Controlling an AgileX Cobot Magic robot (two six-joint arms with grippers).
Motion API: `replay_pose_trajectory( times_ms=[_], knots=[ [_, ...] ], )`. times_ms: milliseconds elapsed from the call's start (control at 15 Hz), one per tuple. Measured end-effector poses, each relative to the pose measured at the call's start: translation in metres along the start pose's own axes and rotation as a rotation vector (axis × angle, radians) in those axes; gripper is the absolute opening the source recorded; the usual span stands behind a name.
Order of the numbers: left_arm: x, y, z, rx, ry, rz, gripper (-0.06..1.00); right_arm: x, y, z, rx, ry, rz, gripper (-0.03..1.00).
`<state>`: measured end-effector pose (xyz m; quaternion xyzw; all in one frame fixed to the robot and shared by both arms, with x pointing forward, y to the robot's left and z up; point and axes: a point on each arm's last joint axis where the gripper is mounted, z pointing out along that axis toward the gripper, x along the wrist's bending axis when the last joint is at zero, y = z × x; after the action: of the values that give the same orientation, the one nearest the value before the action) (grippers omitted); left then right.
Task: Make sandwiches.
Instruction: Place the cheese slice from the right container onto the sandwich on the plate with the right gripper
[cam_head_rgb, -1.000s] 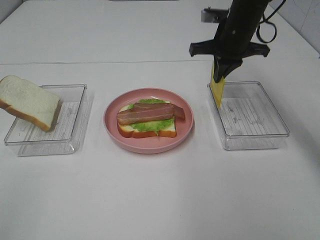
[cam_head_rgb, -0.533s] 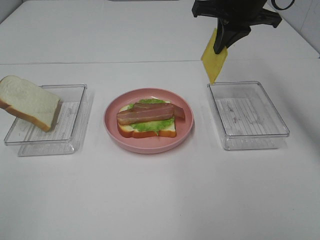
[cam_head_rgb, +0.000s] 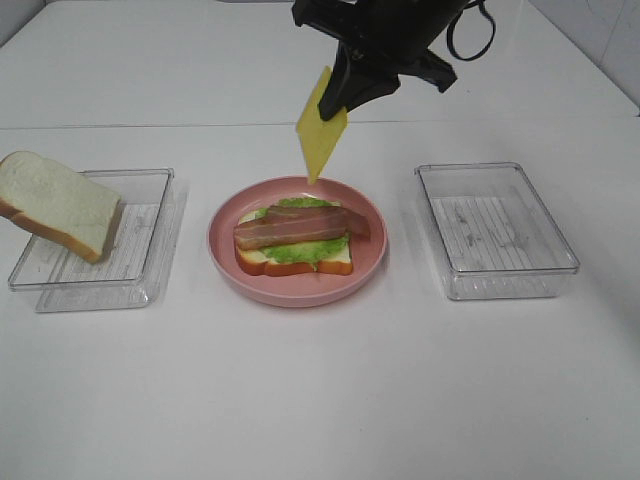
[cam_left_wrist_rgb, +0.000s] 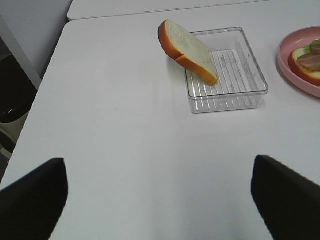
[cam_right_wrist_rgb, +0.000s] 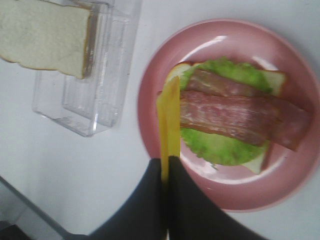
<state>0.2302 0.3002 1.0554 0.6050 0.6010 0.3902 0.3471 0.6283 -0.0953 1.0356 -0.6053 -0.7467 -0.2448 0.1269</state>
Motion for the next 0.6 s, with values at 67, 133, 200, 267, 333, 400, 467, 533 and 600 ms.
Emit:
replay_pose_trajectory(
  times_ms=[67, 133, 200, 267, 333, 400, 467, 533, 600],
  knots=[
    [0.0, 0.0, 0.0, 0.0, 0.0, 0.0, 0.91, 0.002, -0.003, 0.006, 0.003, 0.051, 0.007, 0.02],
    [0.0, 0.0, 0.0, 0.0, 0.0, 0.0, 0.91, 0.003, -0.006, 0.011, 0.008, 0.098, 0.003, 0.02],
    [0.0, 0.0, 0.0, 0.0, 0.0, 0.0, 0.91, 0.004, -0.009, 0.015, 0.009, 0.141, 0.002, 0.02],
    [0.0, 0.0, 0.0, 0.0, 0.0, 0.0, 0.91, 0.004, -0.011, 0.02, 0.007, 0.188, 0.006, 0.02],
    [0.0, 0.0, 0.0, 0.0, 0.0, 0.0, 0.91, 0.005, -0.013, 0.025, -0.004, 0.238, 0.016, 0.02],
    [0.0, 0.0, 0.0, 0.0, 0.0, 0.0, 0.91, 0.004, -0.017, 0.03, -0.01, 0.28, 0.023, 0.02],
    [0.0, 0.0, 0.0, 0.0, 0.0, 0.0, 0.91, 0.003, -0.019, 0.035, -0.024, 0.317, 0.033, 0.02],
    [0.0, 0.0, 0.0, 0.0, 0.0, 0.0, 0.91, 0.003, -0.02, 0.038, -0.035, 0.35, 0.045, 0.02],
    [0.0, 0.0, 0.0, 0.0, 0.0, 0.0, 0.91, 0.002, -0.02, 0.042, -0.04, 0.373, 0.055, 0.02]
  ],
)
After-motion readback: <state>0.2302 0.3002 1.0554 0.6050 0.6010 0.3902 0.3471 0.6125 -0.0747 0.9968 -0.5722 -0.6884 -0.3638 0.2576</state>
